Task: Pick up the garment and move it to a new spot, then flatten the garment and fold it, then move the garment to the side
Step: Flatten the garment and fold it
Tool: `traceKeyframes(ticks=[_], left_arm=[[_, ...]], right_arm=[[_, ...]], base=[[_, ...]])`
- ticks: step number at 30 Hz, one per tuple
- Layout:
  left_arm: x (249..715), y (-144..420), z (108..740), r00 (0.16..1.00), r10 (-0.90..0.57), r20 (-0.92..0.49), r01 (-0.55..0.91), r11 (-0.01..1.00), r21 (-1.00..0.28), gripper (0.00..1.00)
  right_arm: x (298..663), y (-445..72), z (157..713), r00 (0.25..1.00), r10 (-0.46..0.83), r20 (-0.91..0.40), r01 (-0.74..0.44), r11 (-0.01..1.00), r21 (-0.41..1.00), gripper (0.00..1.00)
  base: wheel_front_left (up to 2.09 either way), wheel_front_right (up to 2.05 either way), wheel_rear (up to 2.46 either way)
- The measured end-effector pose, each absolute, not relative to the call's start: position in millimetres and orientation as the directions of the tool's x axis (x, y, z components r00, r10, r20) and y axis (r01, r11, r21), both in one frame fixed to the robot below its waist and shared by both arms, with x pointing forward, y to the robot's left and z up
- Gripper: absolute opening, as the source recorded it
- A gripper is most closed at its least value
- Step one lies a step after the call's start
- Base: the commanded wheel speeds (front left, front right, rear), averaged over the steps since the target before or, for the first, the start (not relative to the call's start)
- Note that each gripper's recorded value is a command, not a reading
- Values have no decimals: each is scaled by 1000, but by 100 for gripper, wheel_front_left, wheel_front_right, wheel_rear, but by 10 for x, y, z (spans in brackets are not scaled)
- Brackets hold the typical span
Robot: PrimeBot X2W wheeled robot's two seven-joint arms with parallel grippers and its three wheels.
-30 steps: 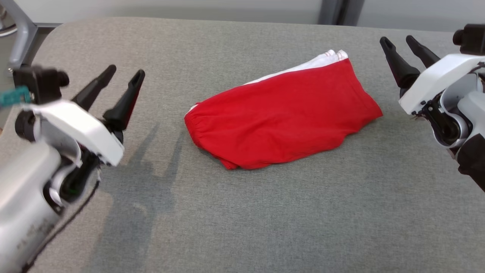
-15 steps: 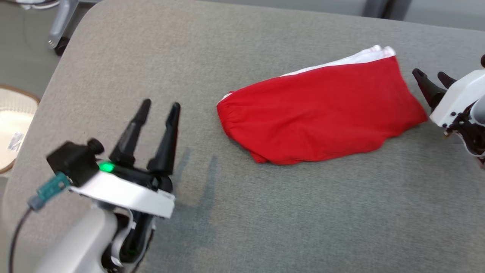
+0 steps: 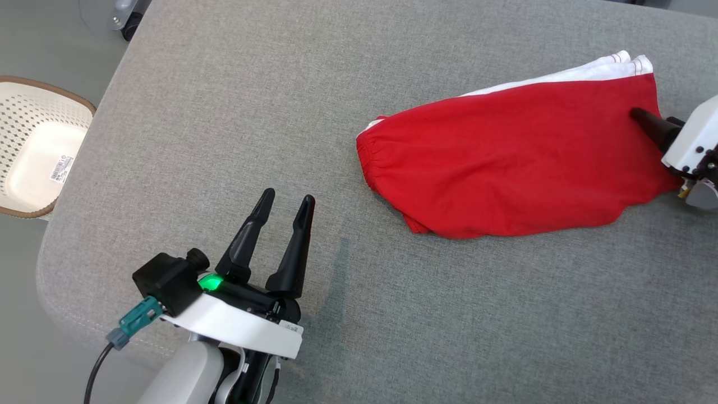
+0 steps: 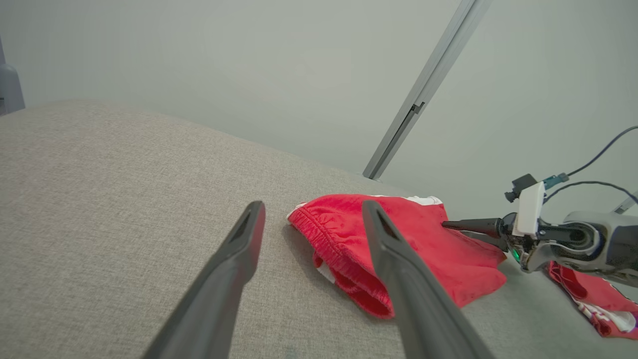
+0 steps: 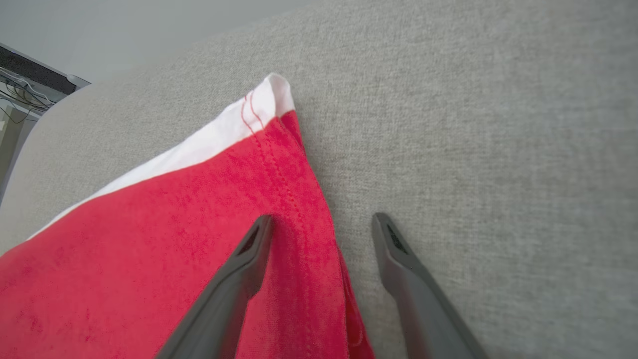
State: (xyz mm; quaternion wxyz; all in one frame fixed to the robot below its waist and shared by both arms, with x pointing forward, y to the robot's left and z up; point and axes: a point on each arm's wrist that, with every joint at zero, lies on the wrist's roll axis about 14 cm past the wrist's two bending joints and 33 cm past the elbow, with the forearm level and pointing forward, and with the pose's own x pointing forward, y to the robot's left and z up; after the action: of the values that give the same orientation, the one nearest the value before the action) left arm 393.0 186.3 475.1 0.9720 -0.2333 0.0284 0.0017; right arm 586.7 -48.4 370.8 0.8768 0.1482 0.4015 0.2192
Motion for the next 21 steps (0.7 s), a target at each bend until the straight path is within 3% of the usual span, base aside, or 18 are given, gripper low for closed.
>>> traceKeyframes(ticks=[4, 5, 7, 8, 21], left_arm=[[3933, 1836, 4733, 999, -14, -50, -11, 890, -456, 100], [3931, 1827, 4726, 999, -16, -51, -9, 889, -457, 100], [3927, 1809, 4718, 999, -19, -49, -6, 888, -460, 100], [3926, 1798, 4716, 999, -20, -48, -5, 887, -461, 100], [3825, 1687, 4789, 998, -65, -20, 49, 893, -447, 100]], right_arm=[[5805, -345, 3722, 549, 536, -642, -269, 840, 471, 100], [5789, -315, 3730, 543, 542, -642, -273, 836, 476, 92], [5776, -286, 3754, 541, 549, -637, -279, 832, 479, 13], [5770, -277, 3764, 545, 550, -633, -282, 831, 479, 0], [5522, -453, 4022, 645, 538, -542, -197, 803, 563, 0]], base=[[0, 0, 0], [0, 0, 0], [0, 0, 0], [0, 0, 0], [0, 0, 0]])
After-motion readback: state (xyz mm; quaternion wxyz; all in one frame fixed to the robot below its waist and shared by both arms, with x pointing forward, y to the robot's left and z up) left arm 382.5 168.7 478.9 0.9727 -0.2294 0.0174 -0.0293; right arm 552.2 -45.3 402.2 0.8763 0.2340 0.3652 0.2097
